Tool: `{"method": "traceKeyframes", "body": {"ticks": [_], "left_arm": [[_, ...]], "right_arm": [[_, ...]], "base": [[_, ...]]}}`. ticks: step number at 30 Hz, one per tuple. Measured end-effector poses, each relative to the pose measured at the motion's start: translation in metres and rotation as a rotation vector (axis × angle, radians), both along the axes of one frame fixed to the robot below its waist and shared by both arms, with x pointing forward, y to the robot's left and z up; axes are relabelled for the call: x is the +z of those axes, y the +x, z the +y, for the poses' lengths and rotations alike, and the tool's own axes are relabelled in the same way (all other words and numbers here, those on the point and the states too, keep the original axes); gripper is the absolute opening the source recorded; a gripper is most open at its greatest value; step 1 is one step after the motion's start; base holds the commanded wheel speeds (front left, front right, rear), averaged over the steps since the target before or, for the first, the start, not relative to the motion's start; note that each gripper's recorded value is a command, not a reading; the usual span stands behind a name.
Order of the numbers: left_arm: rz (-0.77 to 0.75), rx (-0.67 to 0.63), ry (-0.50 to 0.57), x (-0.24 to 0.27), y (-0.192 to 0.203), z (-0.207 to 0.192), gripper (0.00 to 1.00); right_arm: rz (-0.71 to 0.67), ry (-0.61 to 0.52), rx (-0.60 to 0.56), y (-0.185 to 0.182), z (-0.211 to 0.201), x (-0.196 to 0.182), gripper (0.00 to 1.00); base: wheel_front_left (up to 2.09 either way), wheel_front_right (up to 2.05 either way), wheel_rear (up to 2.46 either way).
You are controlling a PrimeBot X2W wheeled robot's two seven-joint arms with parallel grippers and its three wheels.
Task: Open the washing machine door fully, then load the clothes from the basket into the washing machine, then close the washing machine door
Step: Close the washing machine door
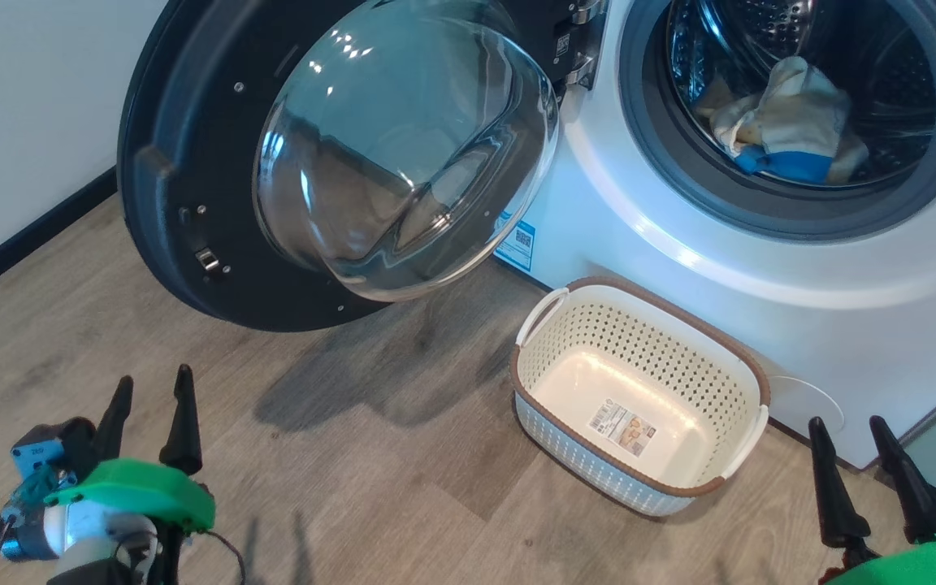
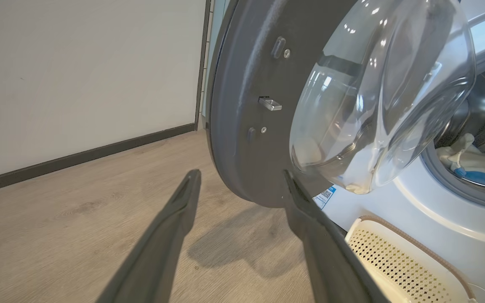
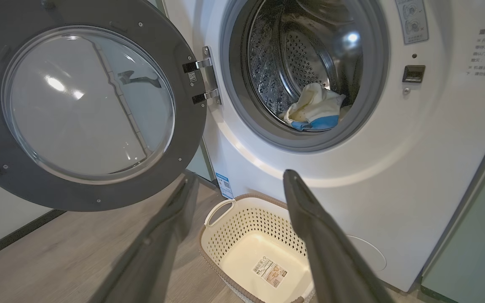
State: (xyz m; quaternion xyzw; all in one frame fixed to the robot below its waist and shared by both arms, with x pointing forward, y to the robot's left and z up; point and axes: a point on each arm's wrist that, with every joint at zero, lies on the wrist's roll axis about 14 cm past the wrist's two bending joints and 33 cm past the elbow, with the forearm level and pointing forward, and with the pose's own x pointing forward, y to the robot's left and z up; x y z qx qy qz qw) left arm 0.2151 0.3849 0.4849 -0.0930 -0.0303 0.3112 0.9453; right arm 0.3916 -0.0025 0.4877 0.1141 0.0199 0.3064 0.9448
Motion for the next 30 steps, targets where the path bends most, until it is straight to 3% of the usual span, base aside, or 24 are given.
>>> {"method": "traceKeyframes", "body": {"ticks": [3, 4, 5, 6, 7, 14, 23, 30], "left_arm": [[-0.013, 0.007, -0.011, 0.001, -0.001, 0.0, 1.0], [-0.018, 0.011, -0.016, 0.001, -0.001, 0.0, 0.81], [-0.02, 0.011, -0.021, 0.001, -0.001, 0.0, 0.39], [-0.024, 0.012, -0.025, 0.001, -0.001, 0.0, 0.1], [-0.033, 0.016, -0.034, 0.001, -0.001, 0.001, 0.0], [-0.151, 0.106, -0.142, 0.006, -0.01, 0.021, 0.0], [-0.455, 0.246, -0.367, 0.034, -0.012, 0.076, 0.0], [-0.555, 0.236, -0.581, 0.049, 0.009, 0.109, 0.0]], "right_arm": [[0.0, 0.0, 0.002, 0.0, 0.001, 0.0, 1.0], [0.0, 0.0, 0.003, 0.0, 0.001, 0.0, 1.0], [0.001, 0.0, 0.003, 0.0, 0.001, 0.0, 1.0], [0.001, 0.0, 0.004, 0.0, 0.001, 0.0, 1.0], [0.001, 0.0, 0.004, -0.001, 0.001, 0.0, 1.0], [0.004, -0.001, -0.014, -0.003, -0.006, -0.001, 1.0], [0.004, -0.009, -0.031, -0.006, -0.015, -0.002, 1.0], [0.01, -0.025, -0.038, -0.005, -0.022, -0.007, 1.0]], "base": [[0.0, 0.0, 0.0], [0.0, 0.0, 0.0], [0.0, 0.0, 0.0], [0.0, 0.0, 0.0], [0.0, 0.0, 0.0], [0.0, 0.0, 0.0], [0.0, 0.0, 0.0], [0.0, 0.0, 0.0]]}}
